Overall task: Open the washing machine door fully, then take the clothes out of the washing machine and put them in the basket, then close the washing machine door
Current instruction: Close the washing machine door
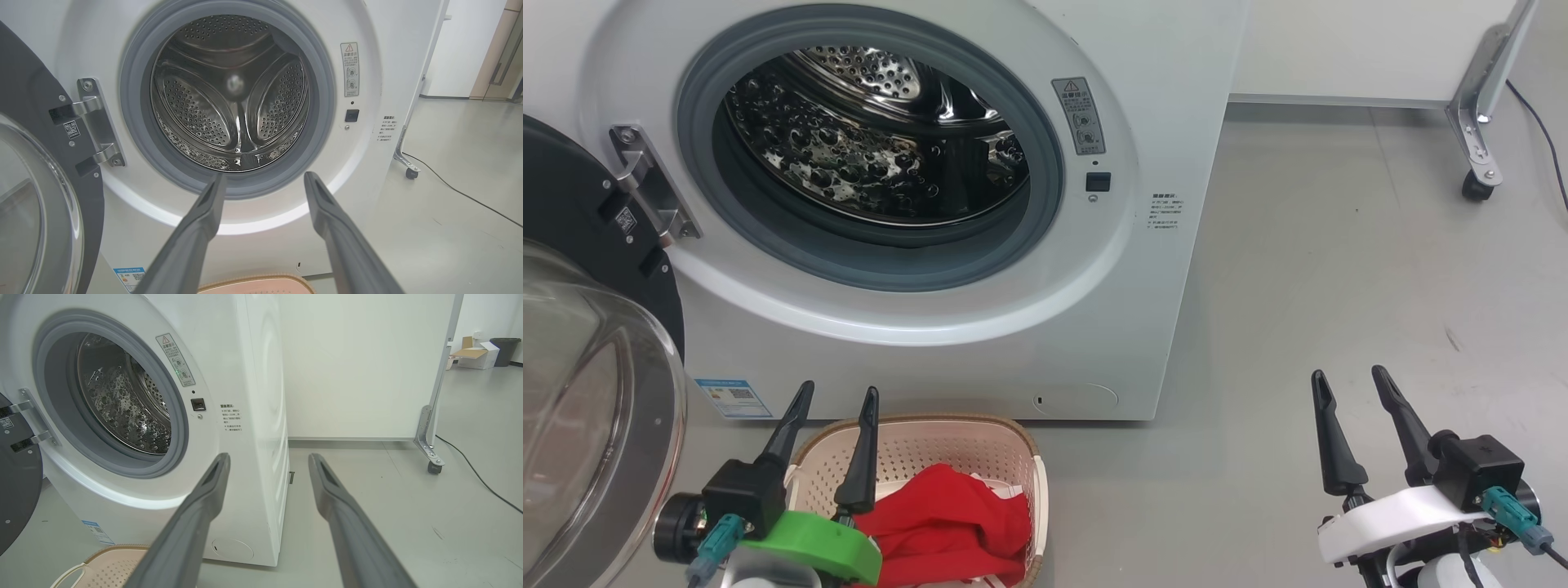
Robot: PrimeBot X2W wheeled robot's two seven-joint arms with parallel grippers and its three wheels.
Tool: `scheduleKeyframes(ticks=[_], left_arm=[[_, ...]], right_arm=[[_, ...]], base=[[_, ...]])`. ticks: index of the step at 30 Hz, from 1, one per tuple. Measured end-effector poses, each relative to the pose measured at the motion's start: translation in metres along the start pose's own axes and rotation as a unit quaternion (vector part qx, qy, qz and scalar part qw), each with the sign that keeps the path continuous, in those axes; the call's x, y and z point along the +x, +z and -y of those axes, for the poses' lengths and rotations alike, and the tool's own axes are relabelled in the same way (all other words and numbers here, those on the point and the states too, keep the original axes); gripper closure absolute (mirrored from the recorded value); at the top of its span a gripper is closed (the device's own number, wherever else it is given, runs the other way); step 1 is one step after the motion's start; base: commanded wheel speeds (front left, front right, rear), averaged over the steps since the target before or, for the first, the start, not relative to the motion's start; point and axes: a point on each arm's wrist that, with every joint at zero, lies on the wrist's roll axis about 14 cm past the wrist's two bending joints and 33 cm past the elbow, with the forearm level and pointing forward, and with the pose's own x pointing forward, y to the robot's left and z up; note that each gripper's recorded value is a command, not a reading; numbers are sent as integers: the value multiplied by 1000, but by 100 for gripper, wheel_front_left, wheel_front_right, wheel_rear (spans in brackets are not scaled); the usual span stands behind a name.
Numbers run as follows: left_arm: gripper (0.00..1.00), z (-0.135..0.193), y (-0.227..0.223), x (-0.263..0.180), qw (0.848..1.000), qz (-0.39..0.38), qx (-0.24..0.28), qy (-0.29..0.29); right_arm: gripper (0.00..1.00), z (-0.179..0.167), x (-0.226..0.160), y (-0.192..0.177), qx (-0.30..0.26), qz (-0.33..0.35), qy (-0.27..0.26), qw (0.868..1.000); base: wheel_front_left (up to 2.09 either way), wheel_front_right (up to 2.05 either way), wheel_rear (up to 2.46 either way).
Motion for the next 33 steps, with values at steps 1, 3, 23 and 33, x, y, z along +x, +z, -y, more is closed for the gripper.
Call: scheduleKeyframes(ticks=[1,3,23,33], left_arm=[[0,0,1,0,1000,1,0,0],[0,0,1,0,1000,2,0,0],[0,4,2,1,1000,4,1,0],[0,5,1,0,1000,3,-3,-1]], right_arm=[[0,0,0,0,0,0,0,1000],[0,0,0,0,0,1,0,1000],[0,0,1,0,0,0,1,1000],[0,-1,1,0,0,0,2,1000]], base=[[0,0,0],[0,0,0],[0,0,0],[-2,2,0]])
